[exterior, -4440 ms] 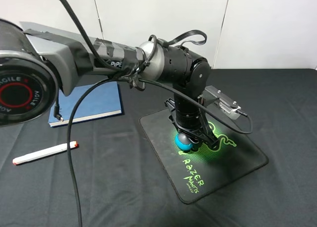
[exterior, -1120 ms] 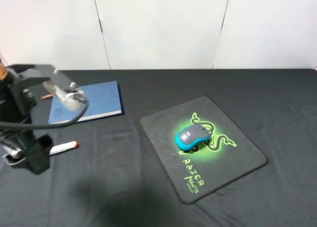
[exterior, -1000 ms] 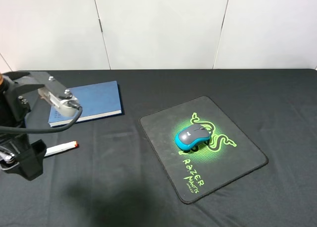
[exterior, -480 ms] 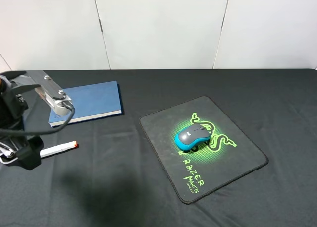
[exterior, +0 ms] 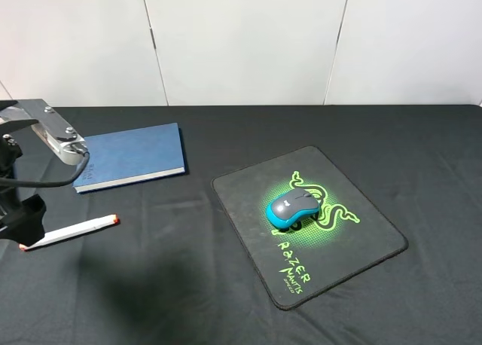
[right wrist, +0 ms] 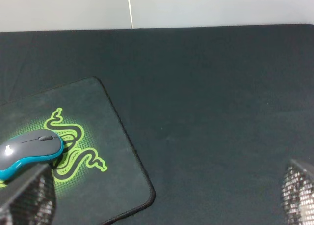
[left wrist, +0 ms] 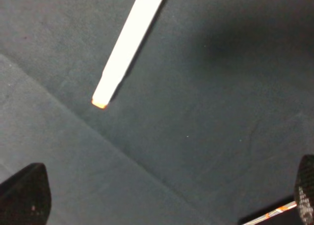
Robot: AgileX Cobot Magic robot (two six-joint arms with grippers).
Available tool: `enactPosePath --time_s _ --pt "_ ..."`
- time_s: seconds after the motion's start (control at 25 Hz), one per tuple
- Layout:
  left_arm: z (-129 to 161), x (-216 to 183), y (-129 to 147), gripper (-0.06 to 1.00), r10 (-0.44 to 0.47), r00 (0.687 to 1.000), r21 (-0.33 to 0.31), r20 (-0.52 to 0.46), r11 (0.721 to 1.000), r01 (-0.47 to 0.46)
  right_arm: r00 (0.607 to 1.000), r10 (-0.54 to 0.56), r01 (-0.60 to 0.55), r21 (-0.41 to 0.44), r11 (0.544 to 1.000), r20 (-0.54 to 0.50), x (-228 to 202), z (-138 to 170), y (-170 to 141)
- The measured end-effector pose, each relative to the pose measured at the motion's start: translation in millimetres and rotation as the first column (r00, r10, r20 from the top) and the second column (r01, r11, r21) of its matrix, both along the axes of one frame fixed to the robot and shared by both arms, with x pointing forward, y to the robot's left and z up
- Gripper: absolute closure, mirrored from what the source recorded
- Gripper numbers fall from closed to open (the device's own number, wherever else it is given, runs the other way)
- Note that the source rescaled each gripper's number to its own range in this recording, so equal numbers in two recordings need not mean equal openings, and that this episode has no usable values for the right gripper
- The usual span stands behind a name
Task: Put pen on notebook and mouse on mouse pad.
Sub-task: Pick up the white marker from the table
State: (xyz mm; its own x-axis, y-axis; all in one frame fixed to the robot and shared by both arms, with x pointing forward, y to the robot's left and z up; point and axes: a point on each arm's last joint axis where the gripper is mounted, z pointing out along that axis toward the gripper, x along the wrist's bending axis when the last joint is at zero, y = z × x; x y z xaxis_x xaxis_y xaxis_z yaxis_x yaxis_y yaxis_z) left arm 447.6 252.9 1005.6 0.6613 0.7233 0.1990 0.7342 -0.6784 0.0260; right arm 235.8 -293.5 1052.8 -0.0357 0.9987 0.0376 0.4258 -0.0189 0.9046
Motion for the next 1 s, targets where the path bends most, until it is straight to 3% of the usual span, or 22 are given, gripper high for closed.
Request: enactPosePath --time_s 0.28,0.48,1.0 --pt "-1 7 3 -0.06 -0.038 0.998 0.010 0.041 0.999 0.038 1.000 0.000 0.000 0.001 1.000 0.000 0 0 0" --pt "-19 17 8 -0.06 -0.036 0.999 0.028 -0.029 0.999 0.037 1.000 0.000 0.000 0.001 1.000 0.000 0 0 0" --pt "-69 42 -1 -0.06 -0.107 0.990 0.018 -0.087 0.994 0.109 1.000 0.000 0.000 0.001 1.000 0.000 0 0 0"
